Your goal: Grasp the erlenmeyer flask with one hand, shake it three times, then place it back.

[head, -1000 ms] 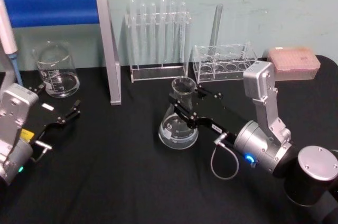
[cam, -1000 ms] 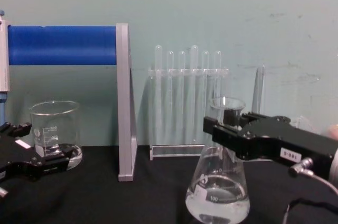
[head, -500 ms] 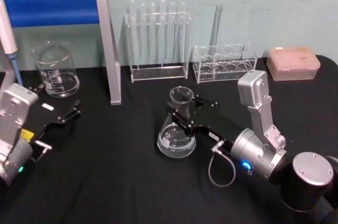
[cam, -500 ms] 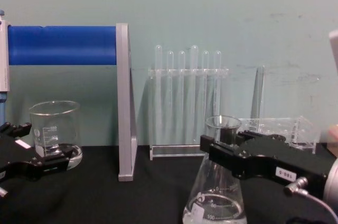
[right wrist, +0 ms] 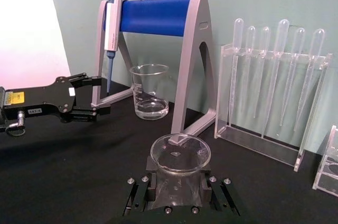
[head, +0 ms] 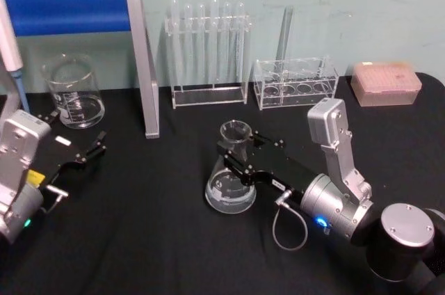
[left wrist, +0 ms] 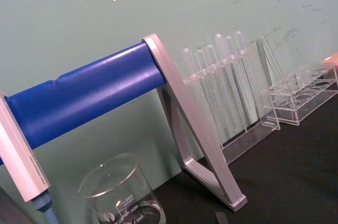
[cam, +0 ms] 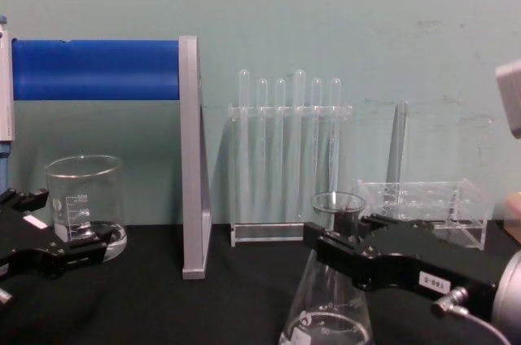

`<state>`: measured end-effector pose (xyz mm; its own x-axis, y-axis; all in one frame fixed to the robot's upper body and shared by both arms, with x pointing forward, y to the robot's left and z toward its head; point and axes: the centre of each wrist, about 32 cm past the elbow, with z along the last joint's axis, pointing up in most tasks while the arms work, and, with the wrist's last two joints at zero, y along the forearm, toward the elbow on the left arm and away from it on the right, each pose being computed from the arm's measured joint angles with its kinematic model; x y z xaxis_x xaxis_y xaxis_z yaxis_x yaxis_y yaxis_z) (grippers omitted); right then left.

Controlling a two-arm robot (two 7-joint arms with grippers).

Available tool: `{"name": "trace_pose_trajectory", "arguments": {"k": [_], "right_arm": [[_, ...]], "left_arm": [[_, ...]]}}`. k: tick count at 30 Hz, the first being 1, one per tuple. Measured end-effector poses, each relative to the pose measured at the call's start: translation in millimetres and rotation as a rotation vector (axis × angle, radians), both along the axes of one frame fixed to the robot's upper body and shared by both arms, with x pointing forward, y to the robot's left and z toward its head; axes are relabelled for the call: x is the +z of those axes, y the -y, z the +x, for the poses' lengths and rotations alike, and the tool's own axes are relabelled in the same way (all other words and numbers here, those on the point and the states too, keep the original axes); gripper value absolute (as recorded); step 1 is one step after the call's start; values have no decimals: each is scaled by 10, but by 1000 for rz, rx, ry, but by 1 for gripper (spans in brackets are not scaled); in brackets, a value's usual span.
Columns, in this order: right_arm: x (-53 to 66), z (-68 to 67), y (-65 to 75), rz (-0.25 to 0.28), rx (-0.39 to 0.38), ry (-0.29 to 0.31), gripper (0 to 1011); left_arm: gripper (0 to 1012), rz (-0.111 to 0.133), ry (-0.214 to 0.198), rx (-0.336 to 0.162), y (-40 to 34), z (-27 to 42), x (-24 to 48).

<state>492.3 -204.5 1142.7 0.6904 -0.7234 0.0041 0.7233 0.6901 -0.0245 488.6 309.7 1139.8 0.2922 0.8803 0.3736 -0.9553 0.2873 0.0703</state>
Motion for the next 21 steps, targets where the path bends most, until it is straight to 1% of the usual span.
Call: {"name": "trace_pose_trajectory", "arguments": {"k": [21], "right_arm": [[-23, 0, -11, -15, 5, -17, 449]], "left_arm": [[1001, 0, 0, 0, 0, 0, 0]]}}
